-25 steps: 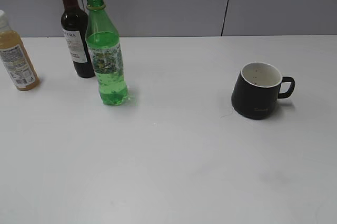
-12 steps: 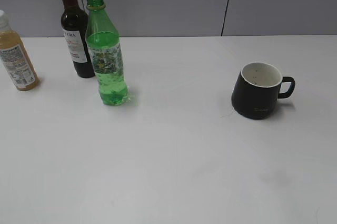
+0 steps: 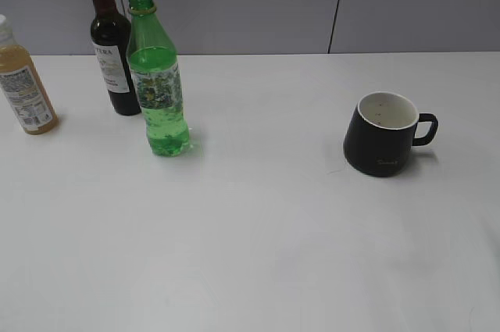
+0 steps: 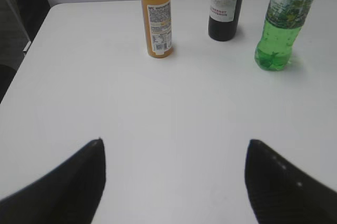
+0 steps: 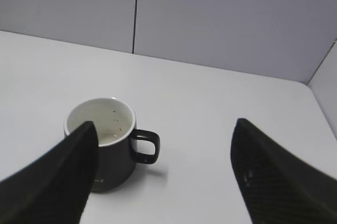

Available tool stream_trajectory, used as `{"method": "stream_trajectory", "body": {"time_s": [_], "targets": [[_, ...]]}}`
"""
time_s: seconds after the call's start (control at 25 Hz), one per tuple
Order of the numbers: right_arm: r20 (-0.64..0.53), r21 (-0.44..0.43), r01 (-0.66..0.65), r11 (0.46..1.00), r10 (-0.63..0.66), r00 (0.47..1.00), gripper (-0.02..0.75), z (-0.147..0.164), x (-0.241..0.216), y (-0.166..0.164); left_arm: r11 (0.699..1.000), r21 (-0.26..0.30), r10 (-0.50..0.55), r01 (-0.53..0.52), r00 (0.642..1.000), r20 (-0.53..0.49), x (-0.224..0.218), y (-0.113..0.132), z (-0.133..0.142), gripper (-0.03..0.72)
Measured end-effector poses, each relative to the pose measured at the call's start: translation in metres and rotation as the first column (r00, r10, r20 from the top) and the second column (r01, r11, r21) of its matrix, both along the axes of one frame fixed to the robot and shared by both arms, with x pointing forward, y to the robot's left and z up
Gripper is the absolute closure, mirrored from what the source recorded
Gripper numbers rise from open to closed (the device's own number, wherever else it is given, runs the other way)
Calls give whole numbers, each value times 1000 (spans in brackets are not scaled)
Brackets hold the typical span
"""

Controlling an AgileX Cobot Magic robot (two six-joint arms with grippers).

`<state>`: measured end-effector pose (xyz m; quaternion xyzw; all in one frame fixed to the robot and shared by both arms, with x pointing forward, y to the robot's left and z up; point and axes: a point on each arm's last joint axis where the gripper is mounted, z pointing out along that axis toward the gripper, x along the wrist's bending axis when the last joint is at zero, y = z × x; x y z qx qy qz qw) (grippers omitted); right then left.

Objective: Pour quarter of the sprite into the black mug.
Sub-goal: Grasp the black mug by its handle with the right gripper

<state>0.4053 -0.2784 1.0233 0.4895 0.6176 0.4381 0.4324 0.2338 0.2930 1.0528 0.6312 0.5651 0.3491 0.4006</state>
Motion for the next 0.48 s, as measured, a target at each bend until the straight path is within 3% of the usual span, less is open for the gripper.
{"method": "stream_trajectory", "body": {"time_s": [0.2, 0.48], "targets": [[-85, 23, 25, 999, -23, 996, 146, -31, 29, 2, 1000, 0, 0, 0, 1000, 0, 0, 0, 0, 38], [-41, 27, 43, 999, -42, 998, 146, -70, 63, 5, 1000, 0, 0, 0, 1000, 0, 0, 0, 0, 53]]}}
